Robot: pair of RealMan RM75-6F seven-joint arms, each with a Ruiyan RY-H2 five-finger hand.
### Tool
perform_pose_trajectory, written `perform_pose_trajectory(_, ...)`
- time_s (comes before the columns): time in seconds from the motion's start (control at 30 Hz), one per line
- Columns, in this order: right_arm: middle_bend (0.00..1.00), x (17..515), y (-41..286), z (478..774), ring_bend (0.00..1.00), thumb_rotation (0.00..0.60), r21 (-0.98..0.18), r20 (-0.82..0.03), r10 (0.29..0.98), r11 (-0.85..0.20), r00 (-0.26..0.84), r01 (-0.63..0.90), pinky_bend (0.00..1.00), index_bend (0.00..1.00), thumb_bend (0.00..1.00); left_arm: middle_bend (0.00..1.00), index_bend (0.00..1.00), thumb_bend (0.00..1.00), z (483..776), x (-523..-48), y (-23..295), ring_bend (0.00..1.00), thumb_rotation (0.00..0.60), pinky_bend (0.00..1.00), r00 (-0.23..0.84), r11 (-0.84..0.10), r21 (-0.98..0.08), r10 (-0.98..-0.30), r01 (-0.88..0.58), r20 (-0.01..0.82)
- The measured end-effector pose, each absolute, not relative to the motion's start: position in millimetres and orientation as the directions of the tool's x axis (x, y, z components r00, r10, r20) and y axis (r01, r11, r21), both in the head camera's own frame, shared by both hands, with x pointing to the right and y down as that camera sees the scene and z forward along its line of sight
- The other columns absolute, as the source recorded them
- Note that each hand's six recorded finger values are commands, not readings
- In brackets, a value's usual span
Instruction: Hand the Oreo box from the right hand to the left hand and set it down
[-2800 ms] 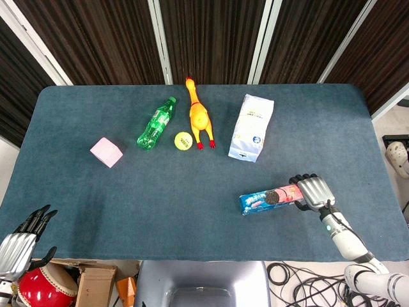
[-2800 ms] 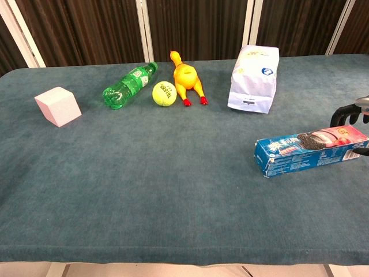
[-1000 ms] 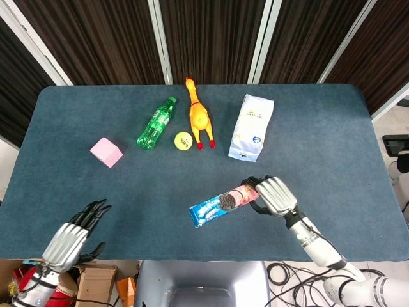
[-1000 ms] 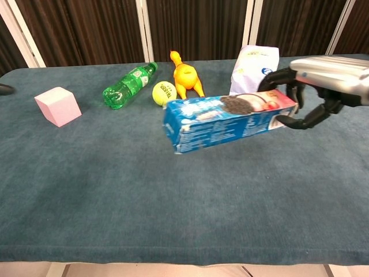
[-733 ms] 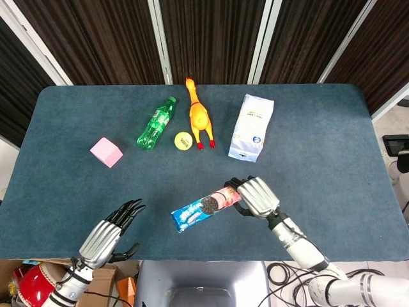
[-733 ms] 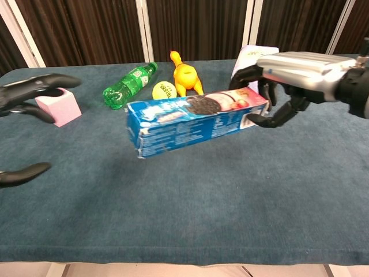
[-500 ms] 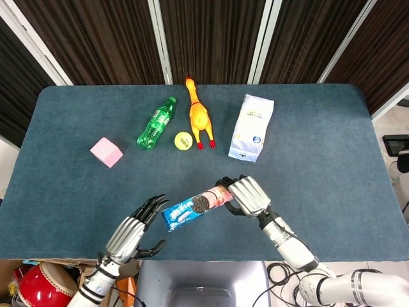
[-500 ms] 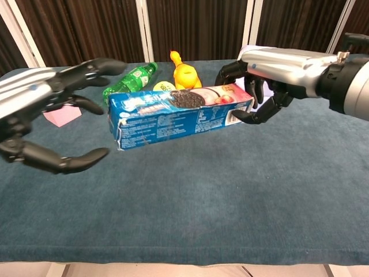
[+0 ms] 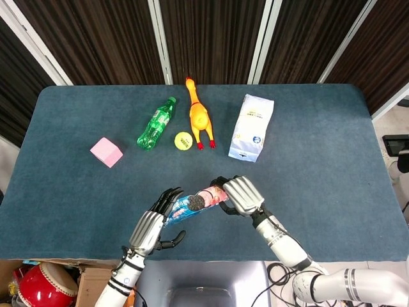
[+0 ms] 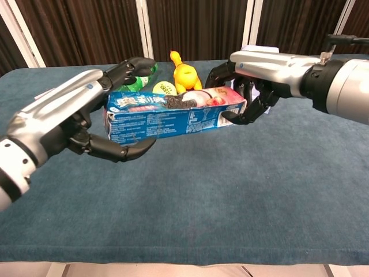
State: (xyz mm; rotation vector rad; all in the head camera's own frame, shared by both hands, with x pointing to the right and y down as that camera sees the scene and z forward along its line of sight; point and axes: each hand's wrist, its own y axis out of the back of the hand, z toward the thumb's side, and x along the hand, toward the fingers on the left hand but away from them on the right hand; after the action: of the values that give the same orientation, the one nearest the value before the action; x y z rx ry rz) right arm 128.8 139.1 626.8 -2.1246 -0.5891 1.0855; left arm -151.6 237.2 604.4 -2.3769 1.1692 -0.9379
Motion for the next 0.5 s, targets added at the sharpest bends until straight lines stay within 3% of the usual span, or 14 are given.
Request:
perform_pose_trajectory(0.2,0.57,122,144,626,0.53,0.600,-0.721,-0.526,0.635,-0.686,0.566,0.100,0.50,0.58,1.00,0.10,0.02,0.32,613,-151,233,0.11,0.600,0.26,0.386,-0.560,-0.578,-0.828,-0.594,0.406)
perform_pose_trajectory(0.37,0.57,120,146,624,0.53,0.600,-0.722,-0.521,0.633,-0.685,0.573,0.100,0.50,0.58,1.00,0.00,0.00,0.32,619,-157,228,0.01,0.600,0.25,0.331,-0.508,-0.665,-0.862,-0.548,0.385)
perform_pose_trajectory(0.5,0.57,120,146,622,0.53,0.600,-0.721,-0.519,0.635,-0.685,0.573,0.105,0.50,0.58,1.00,0.00,0.00,0.32,622,-163,224,0.00,0.600,0.25,0.294,-0.471,-0.733,-0.881,-0.491,0.370)
